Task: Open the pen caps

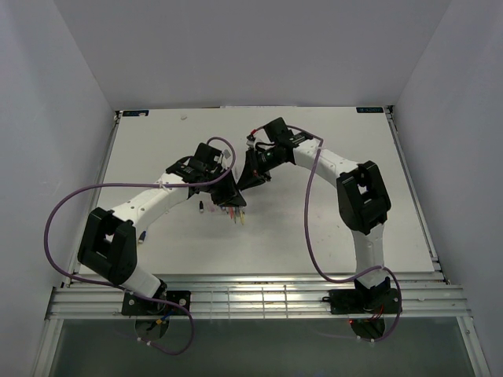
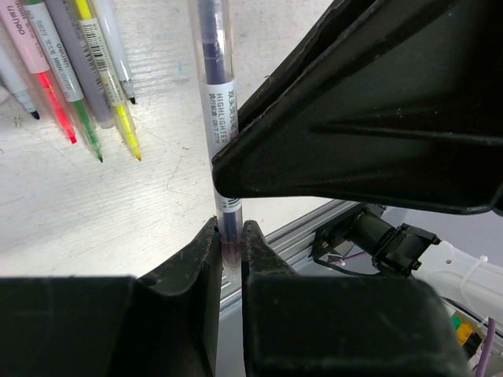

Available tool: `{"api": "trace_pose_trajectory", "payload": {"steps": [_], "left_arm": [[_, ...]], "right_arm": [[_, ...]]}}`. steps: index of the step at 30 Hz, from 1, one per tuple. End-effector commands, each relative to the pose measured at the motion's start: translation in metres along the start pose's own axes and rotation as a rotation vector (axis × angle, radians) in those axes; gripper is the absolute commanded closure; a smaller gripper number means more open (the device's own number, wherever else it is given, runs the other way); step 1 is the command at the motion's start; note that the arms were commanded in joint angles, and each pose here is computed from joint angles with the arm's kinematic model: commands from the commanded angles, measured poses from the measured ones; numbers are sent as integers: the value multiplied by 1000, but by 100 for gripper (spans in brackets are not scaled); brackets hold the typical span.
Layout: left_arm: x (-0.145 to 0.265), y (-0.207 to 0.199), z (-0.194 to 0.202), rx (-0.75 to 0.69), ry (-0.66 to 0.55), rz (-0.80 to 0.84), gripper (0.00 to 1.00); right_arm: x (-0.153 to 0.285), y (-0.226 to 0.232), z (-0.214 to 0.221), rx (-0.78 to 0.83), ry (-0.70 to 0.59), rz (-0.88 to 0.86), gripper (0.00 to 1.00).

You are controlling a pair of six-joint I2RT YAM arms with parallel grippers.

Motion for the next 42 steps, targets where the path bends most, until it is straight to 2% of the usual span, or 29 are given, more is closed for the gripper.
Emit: {"api": "trace_pose_trajectory", "payload": {"steps": [1,5,10,16,22,29,33,36,42], "left_arm": [[11,-10,-4,-57,-60,42,100],[13,-7,5,-52,-47,41,100],[13,1,27,-33,-27,48,100],[16,0,53,-45,-38,61,100],[21,2,70,-40,-52,61,100],[31,12,69,-28,-111,-89,100],[32,23,60,-38,-68,-216,100],[28,37,53,-36,-62,-298,100],[25,77,49,64,-58,-428,100]], "right_arm": [[-8,17,5,52,37,-55,92],[-10,22,-7,52,-4,-45,92],[-9,35,-37,-24,-44,-94,92],[11,62,-83,-32,-189,-146,92],[24,53,-109,-54,-248,-153,92],[27,23,-84,-33,-246,-47,92],[31,-3,-62,-5,-220,70,92],[35,-20,-41,11,-185,123,92],[34,-47,-9,1,-132,178,92]]}}
Point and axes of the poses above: each gripper's point midway between its finger pads, its own x axis back along the fingers, its own y axis along the line the jaws close on, z = x × y, the point moved 9 cm from there along x, back along the fingers, and after that the axes turned 15 degrees about -x, right-handed, at the moved point
